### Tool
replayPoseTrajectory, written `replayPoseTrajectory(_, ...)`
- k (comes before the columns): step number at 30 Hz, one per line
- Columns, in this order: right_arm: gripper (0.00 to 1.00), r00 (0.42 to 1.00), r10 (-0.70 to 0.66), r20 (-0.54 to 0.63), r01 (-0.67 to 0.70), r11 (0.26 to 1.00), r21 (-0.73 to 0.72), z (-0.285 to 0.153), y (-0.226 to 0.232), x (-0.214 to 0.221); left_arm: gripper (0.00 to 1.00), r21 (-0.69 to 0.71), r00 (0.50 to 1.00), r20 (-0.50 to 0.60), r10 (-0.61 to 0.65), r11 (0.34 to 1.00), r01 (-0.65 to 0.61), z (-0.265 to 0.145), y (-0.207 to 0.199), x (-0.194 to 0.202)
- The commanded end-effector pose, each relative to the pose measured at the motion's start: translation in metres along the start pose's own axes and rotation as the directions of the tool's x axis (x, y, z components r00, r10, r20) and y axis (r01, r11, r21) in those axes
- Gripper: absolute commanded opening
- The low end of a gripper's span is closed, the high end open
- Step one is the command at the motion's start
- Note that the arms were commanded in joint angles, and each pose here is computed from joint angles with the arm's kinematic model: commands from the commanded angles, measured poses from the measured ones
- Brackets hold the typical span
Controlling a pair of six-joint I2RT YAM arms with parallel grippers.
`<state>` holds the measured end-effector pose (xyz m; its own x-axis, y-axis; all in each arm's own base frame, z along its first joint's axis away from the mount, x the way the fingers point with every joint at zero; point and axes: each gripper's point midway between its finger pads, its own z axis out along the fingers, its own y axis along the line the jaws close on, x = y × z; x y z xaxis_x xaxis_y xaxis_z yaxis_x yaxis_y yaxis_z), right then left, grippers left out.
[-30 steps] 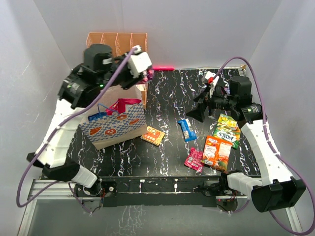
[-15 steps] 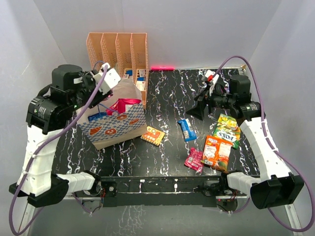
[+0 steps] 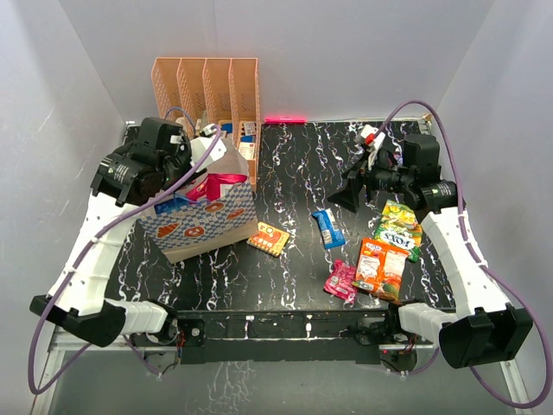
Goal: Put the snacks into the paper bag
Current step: Place the snack in the paper bag.
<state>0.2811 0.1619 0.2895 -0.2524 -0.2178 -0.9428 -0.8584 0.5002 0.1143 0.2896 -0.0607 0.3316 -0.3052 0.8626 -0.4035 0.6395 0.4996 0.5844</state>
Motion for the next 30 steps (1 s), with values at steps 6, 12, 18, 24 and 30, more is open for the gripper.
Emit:
replayPoseTrajectory(6, 0.90, 0.998, -0.041, 0.041, 0.041, 0.999, 0.009, -0.004, 0.003, -0.009, 0.05, -0.052, 0.998, -0.070, -0.012, 0.999, 0.008, 0.010, 0.008, 0.016)
replayPoseTrajectory(12, 0.90, 0.998, -0.041, 0.041, 0.040, 0.999, 0.009, -0.004, 0.003, -0.009, 0.08, -0.025, 0.991, -0.132, -0.016, 1.000, 0.013, 0.024, 0.001, 0.031)
replayPoseTrajectory(18, 0.90, 0.999, -0.038, 0.038, 0.037, 0.999, 0.008, -0.003, 0.002, -0.007, 0.15, 0.024, 0.984, -0.178, -0.005, 1.000, 0.009, 0.039, -0.012, 0.043)
replayPoseTrajectory(24, 0.90, 0.998, -0.038, 0.039, 0.038, 0.999, 0.011, -0.003, 0.001, -0.007, 0.30, 0.042, 0.982, -0.187, -0.004, 0.999, 0.012, 0.040, -0.015, 0.045)
replayPoseTrajectory(30, 0.90, 0.999, -0.037, 0.038, 0.037, 0.999, 0.012, -0.003, 0.001, -0.006, 0.41, 0.051, 0.978, -0.210, -0.006, 0.999, 0.017, 0.039, -0.018, 0.049)
